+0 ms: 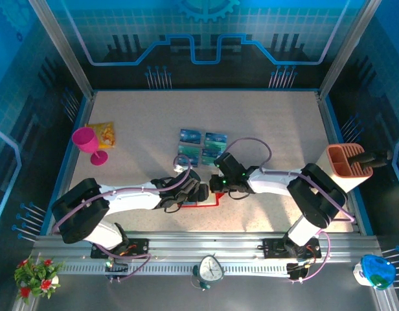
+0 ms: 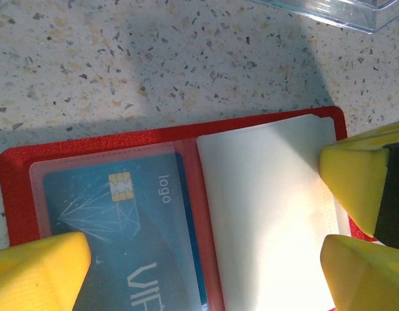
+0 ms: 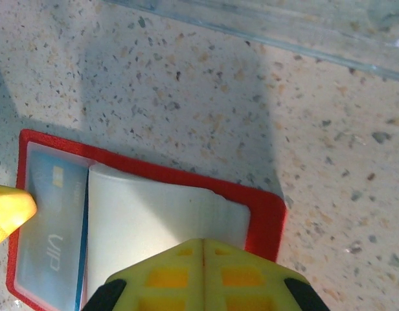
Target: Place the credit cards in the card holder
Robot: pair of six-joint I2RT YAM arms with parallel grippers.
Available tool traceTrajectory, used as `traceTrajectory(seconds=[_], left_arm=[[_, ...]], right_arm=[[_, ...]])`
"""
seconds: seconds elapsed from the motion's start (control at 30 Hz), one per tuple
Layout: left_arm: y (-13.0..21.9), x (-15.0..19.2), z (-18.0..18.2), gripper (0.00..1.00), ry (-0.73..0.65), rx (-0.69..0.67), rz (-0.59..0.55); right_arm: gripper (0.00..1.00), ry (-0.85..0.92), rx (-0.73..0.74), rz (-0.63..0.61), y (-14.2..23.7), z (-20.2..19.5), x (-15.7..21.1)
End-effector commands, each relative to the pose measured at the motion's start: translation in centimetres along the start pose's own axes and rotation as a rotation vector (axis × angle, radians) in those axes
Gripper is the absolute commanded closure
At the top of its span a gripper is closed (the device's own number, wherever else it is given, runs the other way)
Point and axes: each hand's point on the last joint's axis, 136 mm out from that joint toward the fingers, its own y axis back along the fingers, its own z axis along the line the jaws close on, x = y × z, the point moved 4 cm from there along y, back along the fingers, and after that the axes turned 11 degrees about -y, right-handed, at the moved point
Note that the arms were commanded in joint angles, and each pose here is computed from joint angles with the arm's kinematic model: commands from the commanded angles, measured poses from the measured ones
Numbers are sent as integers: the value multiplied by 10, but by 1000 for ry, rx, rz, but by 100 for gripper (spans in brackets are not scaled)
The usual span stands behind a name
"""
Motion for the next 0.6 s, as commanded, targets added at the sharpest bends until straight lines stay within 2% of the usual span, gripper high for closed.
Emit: traceTrajectory(seconds=[0.0,0.3,0.4,0.57], left_arm=[[-9,21,15,6,-27,-69,72],[-14,26,20,11,-73,-106,108],[-17,29,22,15,-88,-120,126],[-23,35,25,29,-102,-129,148]], right_arm=[[93,8,0,56,-10,-3,6],[94,1,-40,91,-16,8,12],[94,-16,-64,100,-17,11,13],[94,-44,-92,102,-17,14,12]])
